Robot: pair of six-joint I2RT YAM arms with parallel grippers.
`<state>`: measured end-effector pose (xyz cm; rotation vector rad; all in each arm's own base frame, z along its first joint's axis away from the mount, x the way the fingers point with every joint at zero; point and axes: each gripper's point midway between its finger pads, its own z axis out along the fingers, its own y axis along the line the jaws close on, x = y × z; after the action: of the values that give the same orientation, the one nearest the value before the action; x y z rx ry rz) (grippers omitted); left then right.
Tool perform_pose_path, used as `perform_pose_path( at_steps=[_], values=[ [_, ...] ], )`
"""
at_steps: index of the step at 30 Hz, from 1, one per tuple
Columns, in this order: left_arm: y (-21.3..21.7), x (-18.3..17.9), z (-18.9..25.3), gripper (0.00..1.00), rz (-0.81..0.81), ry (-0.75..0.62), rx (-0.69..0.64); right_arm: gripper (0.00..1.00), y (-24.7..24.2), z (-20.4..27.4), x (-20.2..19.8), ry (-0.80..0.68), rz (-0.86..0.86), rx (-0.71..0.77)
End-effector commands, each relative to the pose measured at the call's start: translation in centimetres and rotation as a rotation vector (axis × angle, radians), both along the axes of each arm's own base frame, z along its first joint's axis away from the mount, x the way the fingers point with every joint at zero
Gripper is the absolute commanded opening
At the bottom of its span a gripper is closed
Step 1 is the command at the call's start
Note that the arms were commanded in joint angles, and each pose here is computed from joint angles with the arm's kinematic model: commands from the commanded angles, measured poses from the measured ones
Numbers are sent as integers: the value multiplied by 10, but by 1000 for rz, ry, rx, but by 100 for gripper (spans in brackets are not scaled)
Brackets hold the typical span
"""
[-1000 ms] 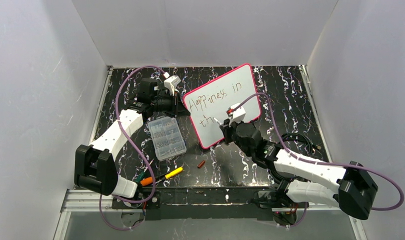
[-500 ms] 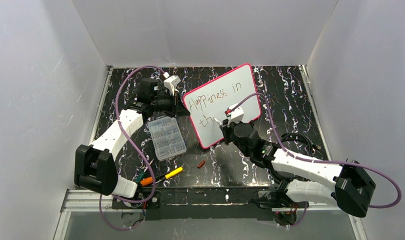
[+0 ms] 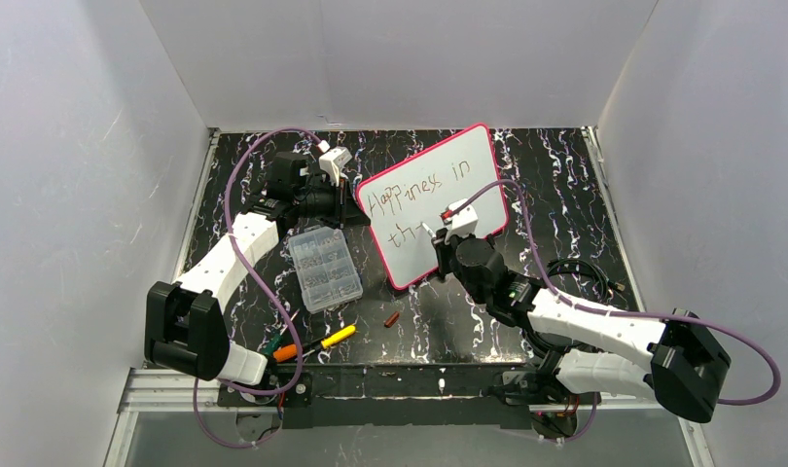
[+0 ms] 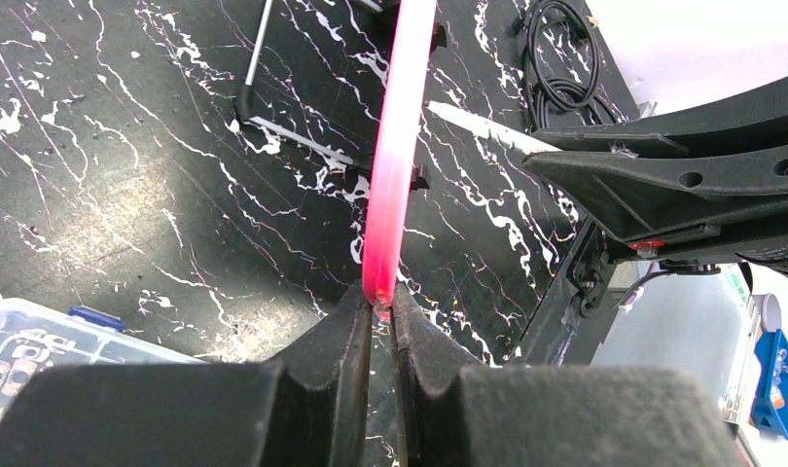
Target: Write a sentence on the whiteboard
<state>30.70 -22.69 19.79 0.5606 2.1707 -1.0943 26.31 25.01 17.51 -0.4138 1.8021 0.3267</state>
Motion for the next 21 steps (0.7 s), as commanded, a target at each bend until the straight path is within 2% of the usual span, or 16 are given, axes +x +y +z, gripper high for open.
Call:
perform_pose_path(
  at_steps=[1,21],
  values=[
    [-6,-7,22,0,-46,-47,-46,1,5,27,10,-74,-19,49],
    [-6,-6,22,0,-46,-47,-47,1,15,9,-7,-14,87,64]
  ],
)
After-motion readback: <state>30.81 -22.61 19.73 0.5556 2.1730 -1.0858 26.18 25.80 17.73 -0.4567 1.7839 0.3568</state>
